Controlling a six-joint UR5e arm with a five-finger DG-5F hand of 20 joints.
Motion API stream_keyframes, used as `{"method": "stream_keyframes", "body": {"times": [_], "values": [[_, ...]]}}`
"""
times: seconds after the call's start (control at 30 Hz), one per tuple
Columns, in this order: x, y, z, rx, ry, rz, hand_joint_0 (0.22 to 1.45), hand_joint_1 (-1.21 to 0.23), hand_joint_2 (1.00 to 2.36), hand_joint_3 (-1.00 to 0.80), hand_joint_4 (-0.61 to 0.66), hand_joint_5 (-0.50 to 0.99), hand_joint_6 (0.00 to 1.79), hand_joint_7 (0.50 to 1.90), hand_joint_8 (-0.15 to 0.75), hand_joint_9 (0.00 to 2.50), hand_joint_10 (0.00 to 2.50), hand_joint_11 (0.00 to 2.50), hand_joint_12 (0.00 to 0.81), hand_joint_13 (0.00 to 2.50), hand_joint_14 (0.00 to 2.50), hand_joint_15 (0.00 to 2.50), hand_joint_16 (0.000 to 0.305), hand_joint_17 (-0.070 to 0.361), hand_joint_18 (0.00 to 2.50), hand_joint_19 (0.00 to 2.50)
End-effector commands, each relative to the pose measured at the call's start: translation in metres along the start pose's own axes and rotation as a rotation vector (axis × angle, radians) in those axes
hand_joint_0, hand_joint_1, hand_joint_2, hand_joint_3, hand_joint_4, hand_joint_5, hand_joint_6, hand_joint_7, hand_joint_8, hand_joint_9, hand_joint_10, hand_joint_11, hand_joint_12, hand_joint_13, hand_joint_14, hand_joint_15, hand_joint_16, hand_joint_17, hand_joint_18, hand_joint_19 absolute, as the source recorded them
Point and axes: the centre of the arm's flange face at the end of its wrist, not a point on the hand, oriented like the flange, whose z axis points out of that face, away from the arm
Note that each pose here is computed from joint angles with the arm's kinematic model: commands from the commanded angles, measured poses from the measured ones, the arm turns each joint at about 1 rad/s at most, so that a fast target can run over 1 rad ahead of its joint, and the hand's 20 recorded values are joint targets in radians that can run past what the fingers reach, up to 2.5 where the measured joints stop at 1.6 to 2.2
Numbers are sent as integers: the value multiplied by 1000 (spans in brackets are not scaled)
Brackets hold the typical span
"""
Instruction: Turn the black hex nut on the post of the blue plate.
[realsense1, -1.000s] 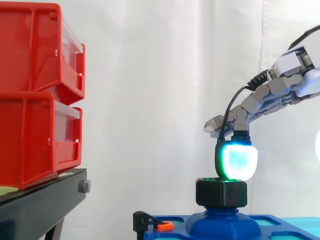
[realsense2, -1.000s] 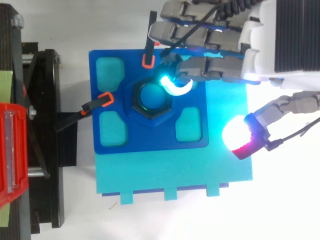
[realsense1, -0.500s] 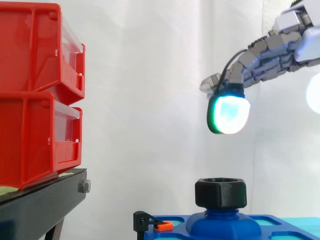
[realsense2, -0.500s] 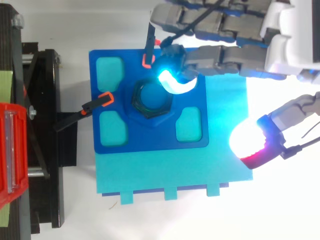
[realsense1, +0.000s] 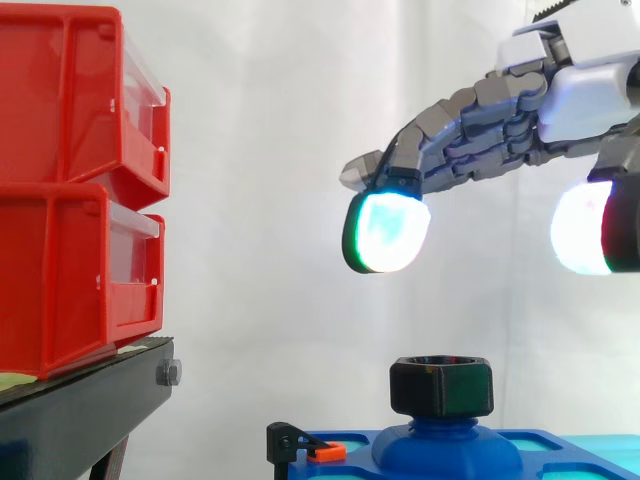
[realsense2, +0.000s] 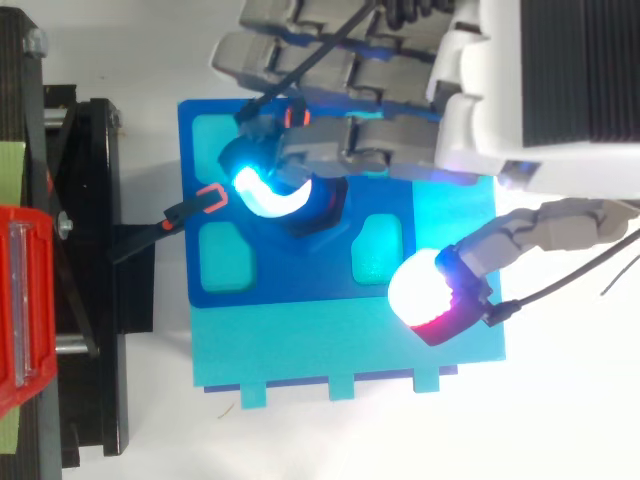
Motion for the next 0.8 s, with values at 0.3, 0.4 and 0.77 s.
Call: {"method": "stream_keyframes", "body": {"times": [0.3, 0.4, 0.77], "values": [[24, -17, 18, -8, 6, 12, 468, -1039, 1000, -500, -73, -300, 501, 625, 88, 0, 0, 0, 292, 0, 0, 0, 43, 97, 0, 0], [31, -22, 22, -3, 14, 12, 476, -1039, 1000, -500, -85, -300, 501, 619, 84, 0, 0, 0, 288, 0, 0, 0, 42, 95, 0, 0], [36, -33, 29, -9, -13, 13, 451, -989, 1000, -500, -71, -300, 501, 623, 94, 0, 0, 0, 296, 0, 0, 0, 44, 99, 0, 0]]}}
